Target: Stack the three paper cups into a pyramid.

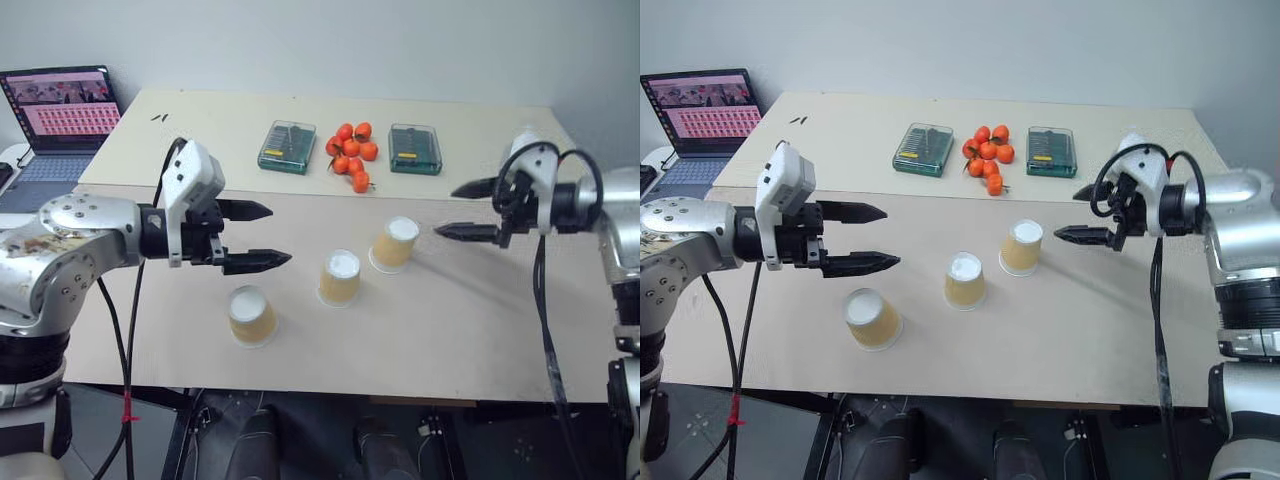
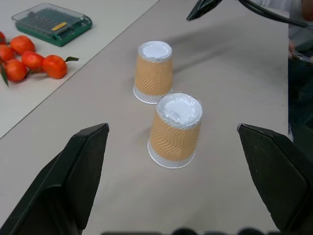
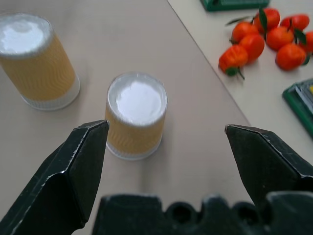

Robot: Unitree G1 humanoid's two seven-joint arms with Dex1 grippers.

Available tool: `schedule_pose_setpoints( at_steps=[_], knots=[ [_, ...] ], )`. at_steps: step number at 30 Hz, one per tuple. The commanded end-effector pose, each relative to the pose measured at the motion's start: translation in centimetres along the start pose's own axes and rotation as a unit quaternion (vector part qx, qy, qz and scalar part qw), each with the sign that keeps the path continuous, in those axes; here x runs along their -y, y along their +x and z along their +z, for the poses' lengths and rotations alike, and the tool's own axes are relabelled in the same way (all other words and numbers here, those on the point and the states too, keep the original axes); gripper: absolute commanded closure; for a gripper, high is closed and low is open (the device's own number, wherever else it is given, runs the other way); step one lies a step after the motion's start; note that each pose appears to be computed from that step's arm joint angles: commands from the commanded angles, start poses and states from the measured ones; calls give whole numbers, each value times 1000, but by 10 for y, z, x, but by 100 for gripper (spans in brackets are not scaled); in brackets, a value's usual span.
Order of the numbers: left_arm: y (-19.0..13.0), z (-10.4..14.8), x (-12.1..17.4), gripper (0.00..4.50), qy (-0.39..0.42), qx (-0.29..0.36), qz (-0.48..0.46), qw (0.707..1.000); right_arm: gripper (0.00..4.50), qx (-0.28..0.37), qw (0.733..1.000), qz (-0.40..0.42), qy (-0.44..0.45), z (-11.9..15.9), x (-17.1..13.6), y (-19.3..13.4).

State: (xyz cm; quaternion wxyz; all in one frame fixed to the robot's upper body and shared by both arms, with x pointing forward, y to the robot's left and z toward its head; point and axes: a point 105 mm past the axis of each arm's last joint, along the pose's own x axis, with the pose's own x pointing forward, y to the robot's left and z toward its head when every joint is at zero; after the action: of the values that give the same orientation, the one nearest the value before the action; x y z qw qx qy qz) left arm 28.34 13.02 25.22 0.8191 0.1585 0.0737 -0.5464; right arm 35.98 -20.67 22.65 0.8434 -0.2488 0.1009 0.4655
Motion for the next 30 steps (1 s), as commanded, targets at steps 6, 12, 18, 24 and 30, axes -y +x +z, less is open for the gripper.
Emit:
schedule_pose_setpoints(
  at_steps=[6, 12, 18, 24, 30],
  knots=[
    [-6, 10, -1, 0, 25, 6, 14, 1000, 3, 42, 998, 47, 29, 2, -10, 27],
    [-8, 11, -2, 0, 23, 9, 31, 999, 3, 44, 996, 73, 22, 9, -15, 46],
    [-10, 12, -8, 0, 33, 13, 65, 997, 3, 49, 996, 72, 17, 15, -8, 59],
    [-13, 12, -5, 0, 31, 11, 73, 997, 3, 52, 996, 67, 9, 18, -1, 66],
    [-15, 12, -4, 0, 31, 11, 82, 996, 3, 55, 995, 78, 6, 18, -4, 78]
  ],
)
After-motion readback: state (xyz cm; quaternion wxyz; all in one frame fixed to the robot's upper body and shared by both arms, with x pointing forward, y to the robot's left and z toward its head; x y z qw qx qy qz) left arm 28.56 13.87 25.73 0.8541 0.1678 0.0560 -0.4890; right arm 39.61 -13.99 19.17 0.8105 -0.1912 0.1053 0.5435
